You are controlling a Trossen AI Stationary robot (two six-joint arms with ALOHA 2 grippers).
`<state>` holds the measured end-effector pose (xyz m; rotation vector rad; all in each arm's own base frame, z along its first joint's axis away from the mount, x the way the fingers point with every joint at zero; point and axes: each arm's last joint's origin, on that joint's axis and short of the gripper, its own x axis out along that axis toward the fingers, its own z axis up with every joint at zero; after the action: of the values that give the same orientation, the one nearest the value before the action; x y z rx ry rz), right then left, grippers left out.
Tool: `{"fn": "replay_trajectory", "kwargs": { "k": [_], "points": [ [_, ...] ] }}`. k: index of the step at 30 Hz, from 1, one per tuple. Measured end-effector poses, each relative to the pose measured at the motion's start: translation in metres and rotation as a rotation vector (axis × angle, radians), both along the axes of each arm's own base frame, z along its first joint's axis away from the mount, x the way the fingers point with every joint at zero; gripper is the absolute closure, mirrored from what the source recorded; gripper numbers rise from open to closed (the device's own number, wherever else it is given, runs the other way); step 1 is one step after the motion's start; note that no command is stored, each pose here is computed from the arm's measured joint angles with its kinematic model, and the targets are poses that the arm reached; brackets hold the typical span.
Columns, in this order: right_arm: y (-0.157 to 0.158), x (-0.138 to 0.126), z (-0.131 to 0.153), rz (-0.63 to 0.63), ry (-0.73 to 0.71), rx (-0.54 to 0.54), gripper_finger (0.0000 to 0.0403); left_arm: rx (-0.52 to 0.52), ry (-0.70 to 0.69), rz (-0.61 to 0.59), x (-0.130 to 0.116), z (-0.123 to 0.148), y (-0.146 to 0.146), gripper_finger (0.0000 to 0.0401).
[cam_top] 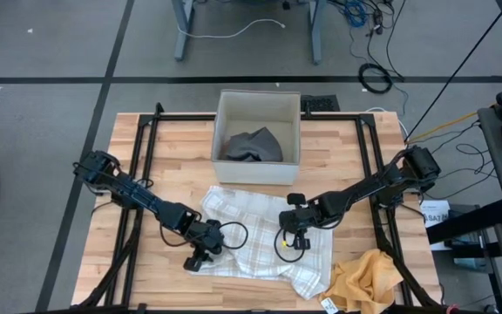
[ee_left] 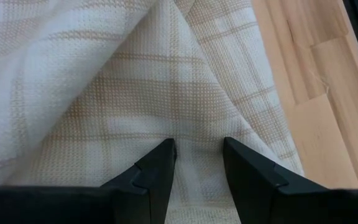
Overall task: Fold towel
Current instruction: Fold the white patterned towel
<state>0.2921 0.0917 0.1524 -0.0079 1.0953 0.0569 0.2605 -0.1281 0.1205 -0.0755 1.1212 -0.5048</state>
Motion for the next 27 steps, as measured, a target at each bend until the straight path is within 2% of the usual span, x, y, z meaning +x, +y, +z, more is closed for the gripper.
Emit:
{"fn": "replay_trajectory", "kwargs": {
  "k": [4, 10, 14, 17, 21, 24, 27],
  "points": [
    [0.0, -0.001, 0.0, 0.004, 0.006, -0.004, 0.0399, 0.0, 0.0, 0.0, 0.0, 0.0, 0.0, 0.0252],
    [-0.002, 0.0, 0.0, -0.011, -0.014, -0.083, 0.0402, 0.001, 0.001, 0.0, 0.001, 0.001, 0.0, 0.0252],
    [-0.004, -0.003, 0.008, -0.024, -0.04, -0.119, 0.0402, 0.011, -0.013, 0.009, 0.007, 0.011, -0.003, 0.0252],
    [-0.008, -0.007, 0.022, -0.071, -0.034, -0.212, 0.0402, 0.075, -0.026, 0.012, 0.009, 0.026, -0.004, 0.0252],
    [-0.017, -0.012, 0.042, -0.198, -0.044, -0.358, 0.0403, 0.254, -0.071, 0.041, 0.005, 0.049, -0.003, 0.0252],
    [-0.028, -0.013, 0.042, -0.249, 0.013, -0.319, 0.0403, 0.357, -0.078, 0.072, 0.002, 0.054, 0.0, 0.0252],
    [-0.038, -0.013, 0.03, -0.305, 0.063, -0.277, 0.0403, 0.365, -0.101, 0.08, 0.003, 0.057, 0.0, 0.0252]
  ]
}}
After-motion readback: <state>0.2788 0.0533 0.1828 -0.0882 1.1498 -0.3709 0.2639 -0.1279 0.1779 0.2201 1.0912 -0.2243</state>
